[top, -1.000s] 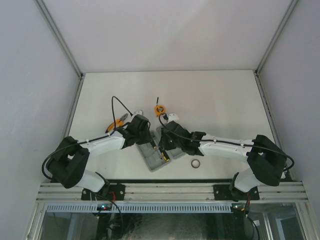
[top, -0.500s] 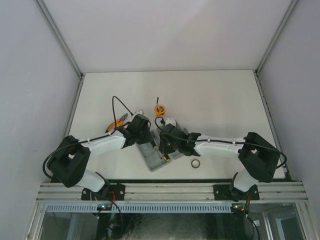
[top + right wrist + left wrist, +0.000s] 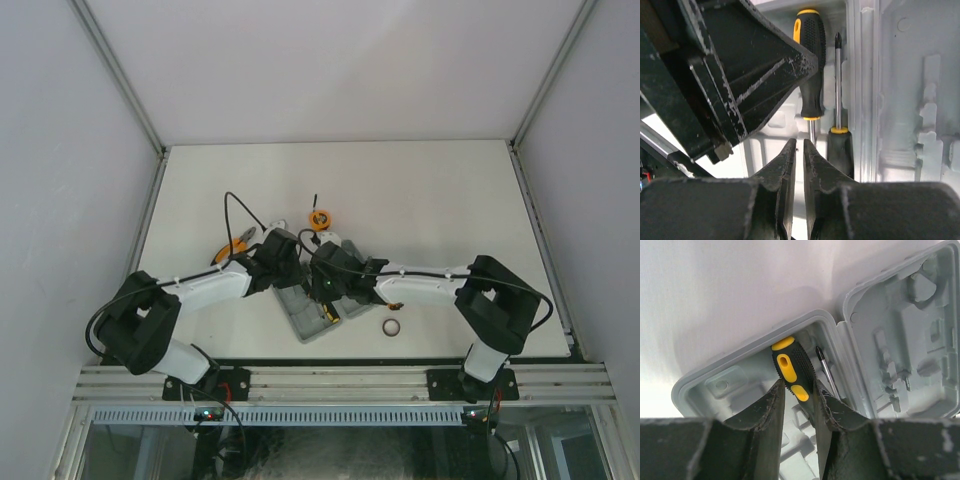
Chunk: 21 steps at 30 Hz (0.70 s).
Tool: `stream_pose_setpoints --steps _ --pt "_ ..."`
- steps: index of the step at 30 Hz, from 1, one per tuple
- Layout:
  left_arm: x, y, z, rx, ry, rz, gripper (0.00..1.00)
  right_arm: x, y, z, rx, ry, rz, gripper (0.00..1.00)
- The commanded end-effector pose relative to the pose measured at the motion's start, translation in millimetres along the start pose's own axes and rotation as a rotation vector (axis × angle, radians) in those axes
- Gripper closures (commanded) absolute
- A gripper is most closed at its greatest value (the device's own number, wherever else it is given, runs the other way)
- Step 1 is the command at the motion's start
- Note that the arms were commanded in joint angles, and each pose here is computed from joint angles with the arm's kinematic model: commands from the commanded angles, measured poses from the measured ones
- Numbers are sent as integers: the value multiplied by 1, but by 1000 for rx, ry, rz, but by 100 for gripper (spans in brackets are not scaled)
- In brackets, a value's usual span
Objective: Sort the tools into containers
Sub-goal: Adjust the screwdriver in the storage box.
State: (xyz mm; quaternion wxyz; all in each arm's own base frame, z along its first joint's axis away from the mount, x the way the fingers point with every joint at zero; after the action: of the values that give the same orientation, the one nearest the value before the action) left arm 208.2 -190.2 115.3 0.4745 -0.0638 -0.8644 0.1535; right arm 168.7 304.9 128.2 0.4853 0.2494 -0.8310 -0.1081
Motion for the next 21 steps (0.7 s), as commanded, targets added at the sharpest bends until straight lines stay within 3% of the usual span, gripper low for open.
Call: stream_pose_setpoints --steps 1,10,21 --pt "3 -16 -15 6 -41 45 68 -3 11 -21 3 -54 -55 91" --pt "11 -18 -25 6 -76 43 64 -7 7 -26 -2 -56 -53 91" --pt "52 -13 -53 -3 -216 48 53 0 8 -28 17 -72 -49 87"
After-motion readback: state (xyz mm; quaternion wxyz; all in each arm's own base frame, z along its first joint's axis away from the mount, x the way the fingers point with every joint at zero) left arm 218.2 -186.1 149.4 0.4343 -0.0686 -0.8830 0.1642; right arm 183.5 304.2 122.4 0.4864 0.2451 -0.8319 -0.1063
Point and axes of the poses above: each gripper's point midway between its finger pads, its own x axis back along the fingers, its own y axis along the line the jaws close on, z = x × y, the point moved 10 cm from there along x, back along the fingers, and after that the axes turned 4 degrees about -x, right-handed, at the moved point
